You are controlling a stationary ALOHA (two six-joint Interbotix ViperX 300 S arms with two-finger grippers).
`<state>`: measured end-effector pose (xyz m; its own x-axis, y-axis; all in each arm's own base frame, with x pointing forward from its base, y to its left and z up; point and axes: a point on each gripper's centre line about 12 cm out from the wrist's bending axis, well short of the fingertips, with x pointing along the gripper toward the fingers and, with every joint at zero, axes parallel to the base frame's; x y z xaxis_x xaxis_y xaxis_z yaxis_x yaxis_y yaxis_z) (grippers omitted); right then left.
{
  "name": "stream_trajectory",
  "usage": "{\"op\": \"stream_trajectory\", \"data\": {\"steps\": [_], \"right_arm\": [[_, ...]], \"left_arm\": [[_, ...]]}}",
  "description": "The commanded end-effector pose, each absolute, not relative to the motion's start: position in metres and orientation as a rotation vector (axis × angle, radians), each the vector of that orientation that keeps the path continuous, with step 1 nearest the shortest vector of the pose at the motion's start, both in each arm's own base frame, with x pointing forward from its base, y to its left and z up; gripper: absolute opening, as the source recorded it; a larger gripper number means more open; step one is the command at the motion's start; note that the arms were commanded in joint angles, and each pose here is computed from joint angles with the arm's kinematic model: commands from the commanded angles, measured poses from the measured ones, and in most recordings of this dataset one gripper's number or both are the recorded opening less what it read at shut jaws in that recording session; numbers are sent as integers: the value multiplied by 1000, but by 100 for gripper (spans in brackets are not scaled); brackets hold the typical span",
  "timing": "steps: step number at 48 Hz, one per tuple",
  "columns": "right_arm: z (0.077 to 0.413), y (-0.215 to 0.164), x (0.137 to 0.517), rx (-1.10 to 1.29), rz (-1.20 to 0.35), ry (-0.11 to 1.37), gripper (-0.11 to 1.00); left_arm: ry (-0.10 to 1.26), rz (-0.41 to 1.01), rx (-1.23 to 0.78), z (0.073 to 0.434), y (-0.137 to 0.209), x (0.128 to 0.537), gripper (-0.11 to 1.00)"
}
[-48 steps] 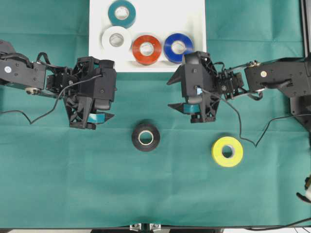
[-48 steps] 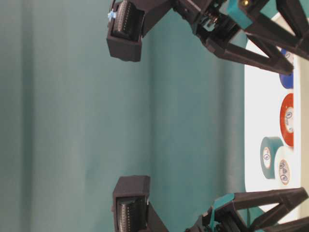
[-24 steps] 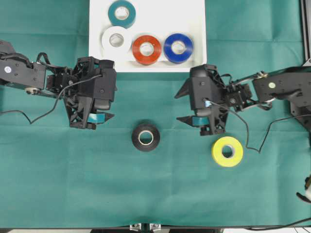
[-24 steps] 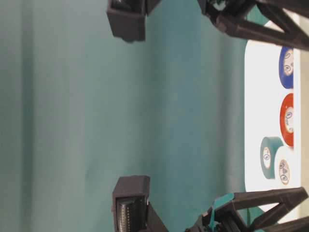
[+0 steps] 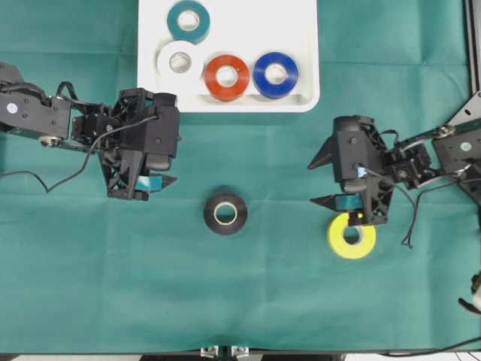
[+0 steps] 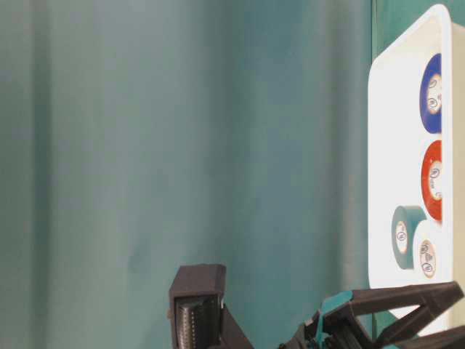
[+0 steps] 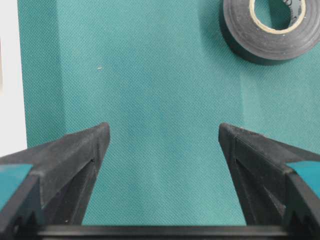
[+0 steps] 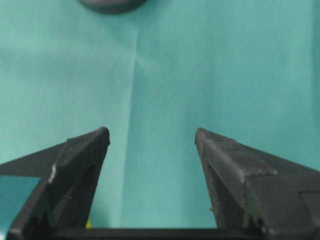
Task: Put the tape alternately from left to right into the white case.
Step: 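Move the right gripper to the yellow tape roll and grasp it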
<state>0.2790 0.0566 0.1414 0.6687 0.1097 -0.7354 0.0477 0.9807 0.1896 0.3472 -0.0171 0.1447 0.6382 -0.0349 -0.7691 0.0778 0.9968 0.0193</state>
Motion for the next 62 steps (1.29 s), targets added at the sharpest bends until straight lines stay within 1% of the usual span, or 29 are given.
{"op": "stream_trajectory", "data": {"steps": [1, 12, 30, 43, 62], "right_arm": [[149, 62, 275, 210, 52, 822, 76], [146, 79, 262, 253, 82, 840, 76], [138, 98, 246, 255, 135, 881, 76], [128, 97, 236, 270, 112, 927, 76], [114, 96, 231, 300, 78, 978, 76]], "left_arm": [[844, -66, 52, 153, -18, 351, 66], [844, -67, 53, 154, -18, 351, 66], [850, -56, 47, 151, -14, 349, 66], [841, -54, 45, 151, -14, 351, 66], [846, -55, 46, 146, -14, 352, 66]]}}
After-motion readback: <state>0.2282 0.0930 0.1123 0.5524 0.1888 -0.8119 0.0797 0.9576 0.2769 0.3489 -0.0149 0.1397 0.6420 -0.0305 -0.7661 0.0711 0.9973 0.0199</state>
